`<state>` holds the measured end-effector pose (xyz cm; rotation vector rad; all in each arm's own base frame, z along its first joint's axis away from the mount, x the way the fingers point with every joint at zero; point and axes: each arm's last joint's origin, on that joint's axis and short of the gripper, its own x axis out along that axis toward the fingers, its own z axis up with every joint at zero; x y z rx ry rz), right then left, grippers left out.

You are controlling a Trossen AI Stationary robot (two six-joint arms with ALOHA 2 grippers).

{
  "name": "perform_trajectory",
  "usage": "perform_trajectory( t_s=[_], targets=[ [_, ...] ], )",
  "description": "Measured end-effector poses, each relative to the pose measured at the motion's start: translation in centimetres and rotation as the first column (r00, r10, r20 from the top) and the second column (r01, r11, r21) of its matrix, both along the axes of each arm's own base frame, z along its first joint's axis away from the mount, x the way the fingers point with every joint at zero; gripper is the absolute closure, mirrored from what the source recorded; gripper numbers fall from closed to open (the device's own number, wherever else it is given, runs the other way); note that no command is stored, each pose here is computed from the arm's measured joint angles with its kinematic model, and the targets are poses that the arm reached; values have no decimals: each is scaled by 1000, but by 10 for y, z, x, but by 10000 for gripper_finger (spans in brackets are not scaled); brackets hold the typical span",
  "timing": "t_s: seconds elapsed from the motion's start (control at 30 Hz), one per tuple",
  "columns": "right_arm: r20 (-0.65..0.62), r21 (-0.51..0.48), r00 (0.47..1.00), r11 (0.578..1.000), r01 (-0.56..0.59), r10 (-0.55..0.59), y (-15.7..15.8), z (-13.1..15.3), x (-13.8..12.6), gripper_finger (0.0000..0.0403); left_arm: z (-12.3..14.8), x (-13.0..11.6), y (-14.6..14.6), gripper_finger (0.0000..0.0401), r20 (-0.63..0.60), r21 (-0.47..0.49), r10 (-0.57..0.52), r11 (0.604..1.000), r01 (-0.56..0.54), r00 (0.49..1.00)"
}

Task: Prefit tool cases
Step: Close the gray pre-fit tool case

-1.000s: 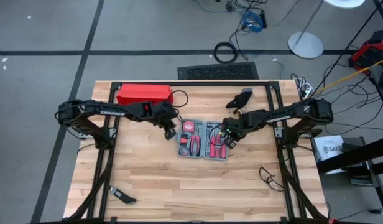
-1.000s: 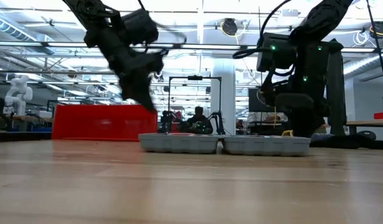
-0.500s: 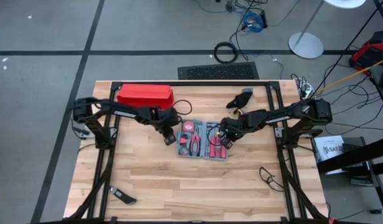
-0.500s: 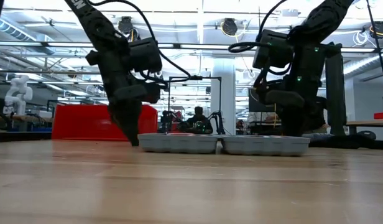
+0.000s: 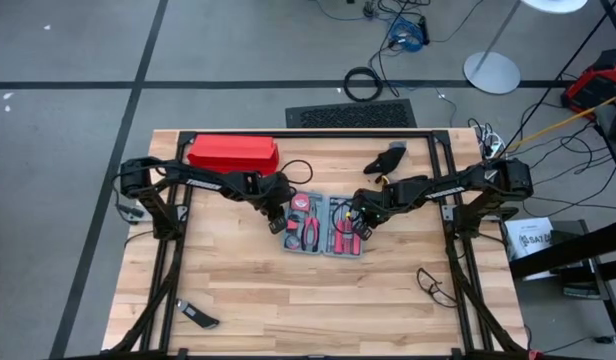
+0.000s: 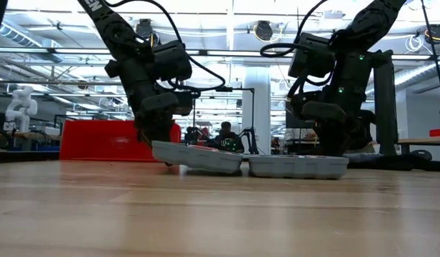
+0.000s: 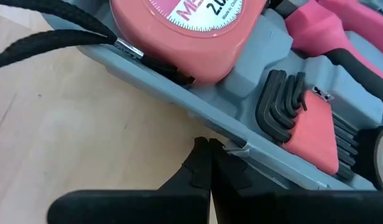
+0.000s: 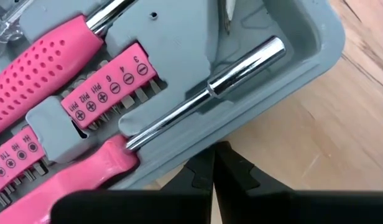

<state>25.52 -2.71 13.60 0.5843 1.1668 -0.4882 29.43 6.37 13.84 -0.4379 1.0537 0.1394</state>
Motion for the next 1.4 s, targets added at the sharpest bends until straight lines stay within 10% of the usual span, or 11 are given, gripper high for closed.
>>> perform_trajectory(
  t_s=[1.4],
  targets=[
    [4, -12, 999, 999, -33, 33, 0, 0, 1, 403, 51, 26, -7, 401, -5, 19, -117, 993, 117, 993]
  ],
)
